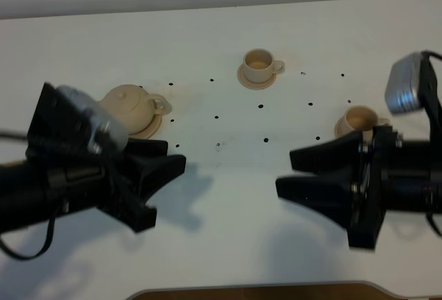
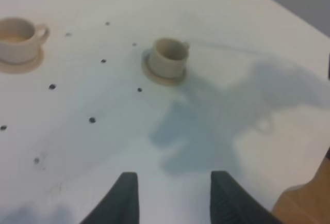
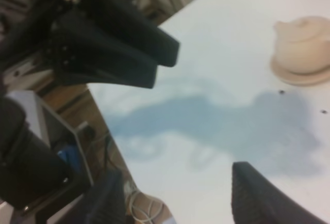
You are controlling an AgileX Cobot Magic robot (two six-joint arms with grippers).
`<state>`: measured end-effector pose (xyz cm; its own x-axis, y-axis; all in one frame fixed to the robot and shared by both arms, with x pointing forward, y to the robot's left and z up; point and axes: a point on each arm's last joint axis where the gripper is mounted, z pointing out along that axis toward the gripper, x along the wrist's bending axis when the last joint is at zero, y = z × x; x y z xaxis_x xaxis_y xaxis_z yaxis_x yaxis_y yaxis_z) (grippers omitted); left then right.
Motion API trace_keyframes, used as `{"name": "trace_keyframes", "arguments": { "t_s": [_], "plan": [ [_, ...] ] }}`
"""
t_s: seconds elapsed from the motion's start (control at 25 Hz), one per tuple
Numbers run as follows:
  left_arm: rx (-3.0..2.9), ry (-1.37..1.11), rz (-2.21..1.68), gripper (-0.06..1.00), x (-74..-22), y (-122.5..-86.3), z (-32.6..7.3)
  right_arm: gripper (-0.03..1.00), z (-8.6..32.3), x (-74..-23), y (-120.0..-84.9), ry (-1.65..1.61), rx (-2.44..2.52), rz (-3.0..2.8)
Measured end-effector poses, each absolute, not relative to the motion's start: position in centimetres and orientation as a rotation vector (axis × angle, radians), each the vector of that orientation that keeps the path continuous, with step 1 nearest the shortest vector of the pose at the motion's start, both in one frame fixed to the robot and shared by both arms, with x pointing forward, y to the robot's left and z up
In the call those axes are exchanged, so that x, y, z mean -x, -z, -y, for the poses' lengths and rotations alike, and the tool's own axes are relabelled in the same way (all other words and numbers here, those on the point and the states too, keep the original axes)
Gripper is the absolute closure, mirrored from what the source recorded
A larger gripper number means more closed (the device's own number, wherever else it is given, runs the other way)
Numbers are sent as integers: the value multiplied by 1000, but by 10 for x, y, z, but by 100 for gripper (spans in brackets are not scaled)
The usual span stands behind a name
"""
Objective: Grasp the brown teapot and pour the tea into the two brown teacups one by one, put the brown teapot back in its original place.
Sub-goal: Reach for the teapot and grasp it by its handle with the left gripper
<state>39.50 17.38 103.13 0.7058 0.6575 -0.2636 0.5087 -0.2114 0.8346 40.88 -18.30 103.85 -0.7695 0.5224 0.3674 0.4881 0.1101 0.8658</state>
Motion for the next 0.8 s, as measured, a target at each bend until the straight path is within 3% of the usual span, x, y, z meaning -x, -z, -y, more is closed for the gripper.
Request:
{"name": "trace_keyframes", "arguments": {
  "t_s": [0.4,0.8],
  "plan": [
    [-2195,-130,-1196,57,-429,-1057,-172,49,193,-425,-1079,-1366,-1406,-2429],
    [-2298,-368,-1382,57,-480,-1078,-171,51,225,-409,-1074,-746,-1715,-2436]
  ]
}}
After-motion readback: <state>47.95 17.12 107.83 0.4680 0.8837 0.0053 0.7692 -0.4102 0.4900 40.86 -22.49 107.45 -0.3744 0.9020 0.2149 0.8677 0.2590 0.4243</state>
